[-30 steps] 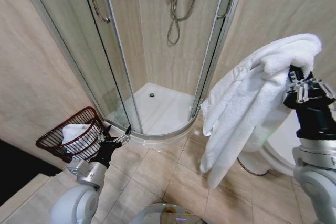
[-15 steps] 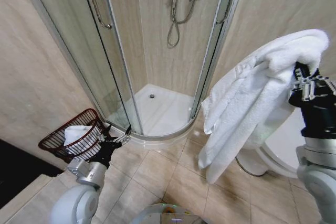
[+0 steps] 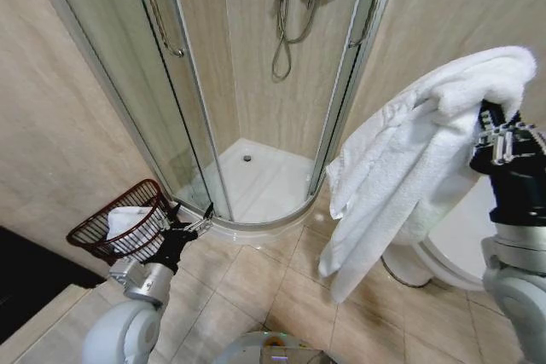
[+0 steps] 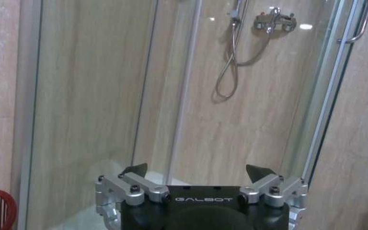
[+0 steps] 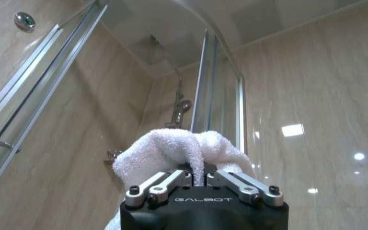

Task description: Discard the used towel into the hamper.

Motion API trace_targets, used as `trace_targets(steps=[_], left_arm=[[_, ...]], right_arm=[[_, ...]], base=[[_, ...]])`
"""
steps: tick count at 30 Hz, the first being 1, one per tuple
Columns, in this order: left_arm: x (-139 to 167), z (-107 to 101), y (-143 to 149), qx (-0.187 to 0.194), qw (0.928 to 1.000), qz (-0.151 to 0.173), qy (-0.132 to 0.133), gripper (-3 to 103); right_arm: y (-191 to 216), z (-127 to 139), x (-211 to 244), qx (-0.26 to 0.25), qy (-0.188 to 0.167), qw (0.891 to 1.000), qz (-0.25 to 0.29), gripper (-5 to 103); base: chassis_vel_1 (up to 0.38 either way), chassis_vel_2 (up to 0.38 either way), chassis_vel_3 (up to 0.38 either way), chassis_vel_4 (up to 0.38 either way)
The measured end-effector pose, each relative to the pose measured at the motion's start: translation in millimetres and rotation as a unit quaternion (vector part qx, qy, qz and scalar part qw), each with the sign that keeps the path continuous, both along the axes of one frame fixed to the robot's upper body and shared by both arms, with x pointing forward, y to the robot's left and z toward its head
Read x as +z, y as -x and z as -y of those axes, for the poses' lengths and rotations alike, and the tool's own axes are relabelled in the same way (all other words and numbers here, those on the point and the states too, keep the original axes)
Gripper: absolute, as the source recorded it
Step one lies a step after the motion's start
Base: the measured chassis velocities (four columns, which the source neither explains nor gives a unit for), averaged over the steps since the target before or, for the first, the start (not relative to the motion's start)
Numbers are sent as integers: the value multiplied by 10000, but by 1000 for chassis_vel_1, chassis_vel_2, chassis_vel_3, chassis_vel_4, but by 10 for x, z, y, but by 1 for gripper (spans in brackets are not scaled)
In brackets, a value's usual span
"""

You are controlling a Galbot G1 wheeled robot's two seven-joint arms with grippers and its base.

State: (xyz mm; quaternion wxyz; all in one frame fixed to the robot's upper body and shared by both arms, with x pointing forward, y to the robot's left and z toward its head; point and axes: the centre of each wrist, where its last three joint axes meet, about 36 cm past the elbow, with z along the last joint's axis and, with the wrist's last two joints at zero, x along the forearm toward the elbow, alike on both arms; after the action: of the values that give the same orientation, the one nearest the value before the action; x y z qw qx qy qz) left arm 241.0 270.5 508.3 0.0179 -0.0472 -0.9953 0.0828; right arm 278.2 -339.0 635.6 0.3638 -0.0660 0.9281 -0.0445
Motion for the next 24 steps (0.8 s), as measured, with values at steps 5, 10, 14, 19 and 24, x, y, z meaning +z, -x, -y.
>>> trace_targets(steps=[5,10,14,19,24], left_arm=[[0,0,0,0,10000,0,0,100],[0,0,0,0,10000,0,0,100],[0,0,0,0,10000,0,0,100],[0,0,0,0,10000,0,0,100],[0,0,0,0,10000,0,0,100]], right_arm=[[1,11,20,15,-17,10000,21,8],[-5,8,32,24,-33,10000,20,8],[-9,5,38,34,-18,10000,15,8],[-9,9,47,39,13,10000,19,8],[-10,14,60,53,-2,10000,31,8]], base=[[0,0,0,0],[0,0,0,0],[0,0,0,0],[0,0,0,0],[0,0,0,0]])
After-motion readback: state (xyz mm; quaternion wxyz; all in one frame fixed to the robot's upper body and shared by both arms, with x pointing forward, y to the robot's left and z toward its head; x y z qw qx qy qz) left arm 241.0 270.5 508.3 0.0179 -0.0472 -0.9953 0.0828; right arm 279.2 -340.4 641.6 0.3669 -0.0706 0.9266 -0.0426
